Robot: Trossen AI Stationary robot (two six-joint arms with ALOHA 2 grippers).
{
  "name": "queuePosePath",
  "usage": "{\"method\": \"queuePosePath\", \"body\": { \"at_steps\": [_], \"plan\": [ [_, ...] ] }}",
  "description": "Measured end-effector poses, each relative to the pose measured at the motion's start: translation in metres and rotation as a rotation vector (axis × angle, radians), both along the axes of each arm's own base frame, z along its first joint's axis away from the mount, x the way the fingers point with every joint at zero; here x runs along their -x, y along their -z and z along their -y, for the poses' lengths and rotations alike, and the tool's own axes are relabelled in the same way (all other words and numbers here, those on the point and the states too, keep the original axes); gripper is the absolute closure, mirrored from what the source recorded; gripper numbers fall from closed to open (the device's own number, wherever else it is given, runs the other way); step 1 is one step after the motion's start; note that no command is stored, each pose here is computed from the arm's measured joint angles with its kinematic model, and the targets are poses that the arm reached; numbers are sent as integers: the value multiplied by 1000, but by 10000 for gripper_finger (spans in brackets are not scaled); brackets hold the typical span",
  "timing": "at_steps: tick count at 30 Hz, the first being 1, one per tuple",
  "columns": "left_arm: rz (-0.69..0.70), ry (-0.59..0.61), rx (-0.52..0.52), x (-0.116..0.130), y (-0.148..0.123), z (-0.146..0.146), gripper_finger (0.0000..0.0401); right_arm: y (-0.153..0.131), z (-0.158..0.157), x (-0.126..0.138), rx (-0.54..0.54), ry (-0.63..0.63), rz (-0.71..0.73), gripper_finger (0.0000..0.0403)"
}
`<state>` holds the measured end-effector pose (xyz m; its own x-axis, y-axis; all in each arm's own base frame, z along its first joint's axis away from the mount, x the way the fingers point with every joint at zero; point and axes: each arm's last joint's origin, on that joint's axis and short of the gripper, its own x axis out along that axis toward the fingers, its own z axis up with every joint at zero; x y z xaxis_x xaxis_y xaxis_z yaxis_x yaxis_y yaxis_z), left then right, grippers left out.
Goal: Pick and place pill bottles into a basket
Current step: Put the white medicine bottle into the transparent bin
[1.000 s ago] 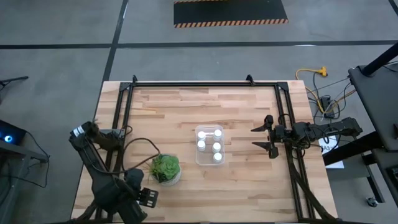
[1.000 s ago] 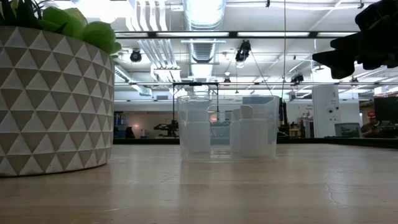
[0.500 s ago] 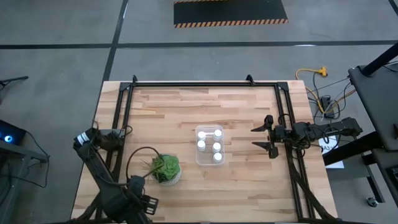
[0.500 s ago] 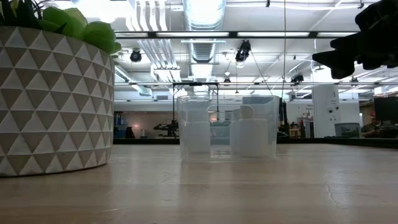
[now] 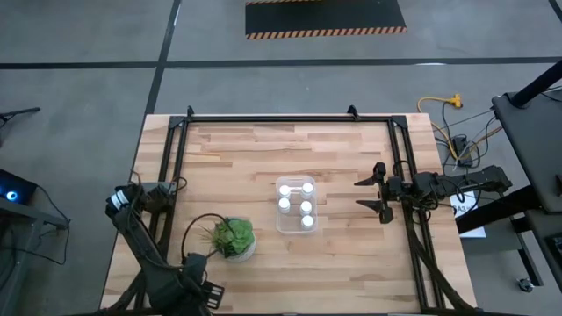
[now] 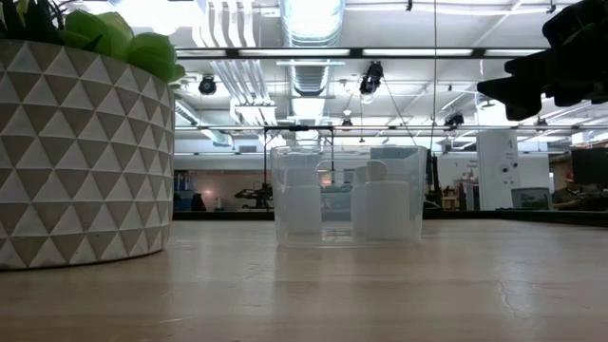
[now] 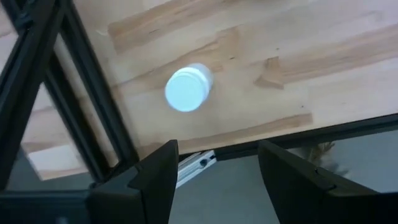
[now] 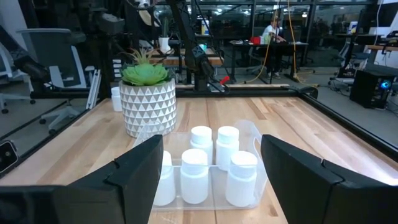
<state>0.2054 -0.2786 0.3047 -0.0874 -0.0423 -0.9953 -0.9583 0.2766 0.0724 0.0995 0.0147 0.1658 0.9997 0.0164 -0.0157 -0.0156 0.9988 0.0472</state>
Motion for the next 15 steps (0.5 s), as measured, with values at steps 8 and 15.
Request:
{"method": "queuePosePath", "body": {
  "at_steps": [8, 15],
  "plan": [
    [-43, -1, 12, 3, 18, -1, 198, 0, 0, 0, 0, 1, 0, 142],
    [-28, -9, 61, 7, 37, -6, 198, 0, 0, 0, -1, 1, 0, 142]
  ]
}}
